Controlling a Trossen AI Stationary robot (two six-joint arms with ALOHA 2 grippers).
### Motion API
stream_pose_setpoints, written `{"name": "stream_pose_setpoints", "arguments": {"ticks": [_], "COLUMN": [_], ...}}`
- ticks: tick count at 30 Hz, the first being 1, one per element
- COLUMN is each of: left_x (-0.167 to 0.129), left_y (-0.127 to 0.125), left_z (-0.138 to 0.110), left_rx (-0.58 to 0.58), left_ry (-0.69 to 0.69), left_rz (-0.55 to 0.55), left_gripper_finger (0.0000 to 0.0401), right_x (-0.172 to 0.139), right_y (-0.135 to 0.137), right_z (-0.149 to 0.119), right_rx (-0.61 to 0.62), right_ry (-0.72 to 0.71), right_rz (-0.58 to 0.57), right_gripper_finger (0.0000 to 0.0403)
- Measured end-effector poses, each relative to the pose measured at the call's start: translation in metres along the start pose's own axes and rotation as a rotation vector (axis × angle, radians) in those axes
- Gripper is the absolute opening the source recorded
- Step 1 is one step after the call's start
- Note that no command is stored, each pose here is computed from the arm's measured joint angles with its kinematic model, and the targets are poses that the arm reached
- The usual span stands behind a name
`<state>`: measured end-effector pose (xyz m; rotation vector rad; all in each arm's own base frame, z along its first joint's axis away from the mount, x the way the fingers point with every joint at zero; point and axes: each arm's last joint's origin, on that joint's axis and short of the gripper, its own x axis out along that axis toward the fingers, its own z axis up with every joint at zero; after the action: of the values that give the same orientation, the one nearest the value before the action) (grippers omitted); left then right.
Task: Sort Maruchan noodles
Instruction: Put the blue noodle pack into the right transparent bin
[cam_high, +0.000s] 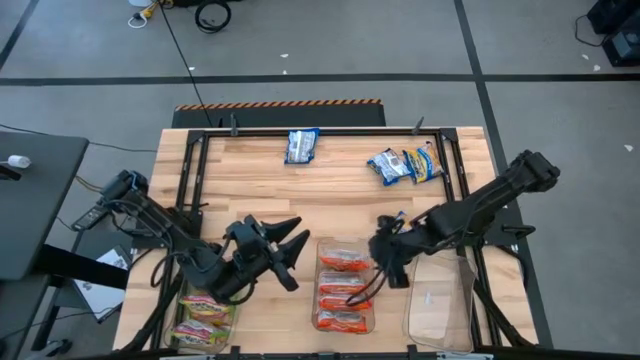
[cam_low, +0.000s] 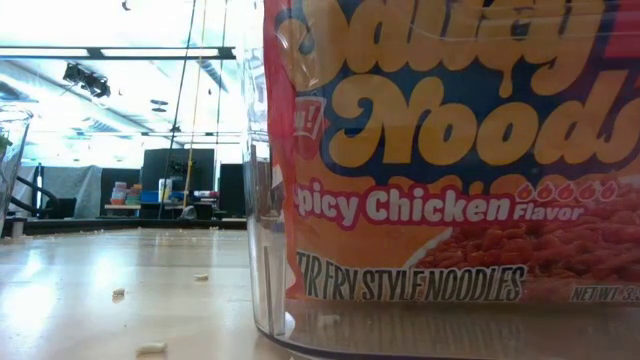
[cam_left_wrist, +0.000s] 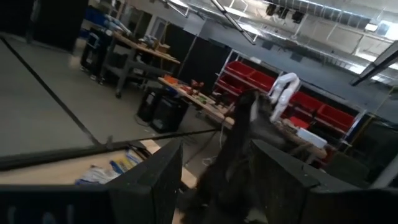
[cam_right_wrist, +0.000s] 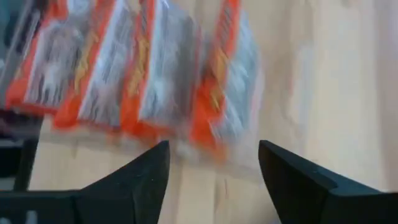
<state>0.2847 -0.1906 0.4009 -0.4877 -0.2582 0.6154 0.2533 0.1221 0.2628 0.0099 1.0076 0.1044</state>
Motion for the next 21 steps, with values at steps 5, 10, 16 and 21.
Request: {"name": "stream_pose_setpoints", "arguments": {"ticks": [5, 10, 16, 21], "left_x": [0.001, -0.002, -0.009, -0.014], "left_y": [0.003, 0.006, 0.009, 0.008], "left_z": [0.010, 0.020, 0.022, 0.023], "left_rx": [0.065, 0.144, 0.215, 0.248], "left_ry": [-0.008, -0.014, -0.008, 0.002], "left_rz": [0.009, 0.059, 0.153, 0.141], "left_gripper_finger": [0.0188, 0.0188, 0.0188, 0.0188], "right_x": [-0.035, -0.031, 0.008, 0.036], "right_y": [-0.005, -0.004, -0.003, -0.028], "right_z": [-0.004, -0.031, -0.063, -0.074], "right_rx": [0.128, 0.219, 0.240, 0.433], "right_ry": [0.206, 0.383, 0.352, 0.396], "right_rz": [-0.117, -0.208, -0.248, -0.293], "right_gripper_finger": [0.0259, 0.0251, 0.0249, 0.0245]}}
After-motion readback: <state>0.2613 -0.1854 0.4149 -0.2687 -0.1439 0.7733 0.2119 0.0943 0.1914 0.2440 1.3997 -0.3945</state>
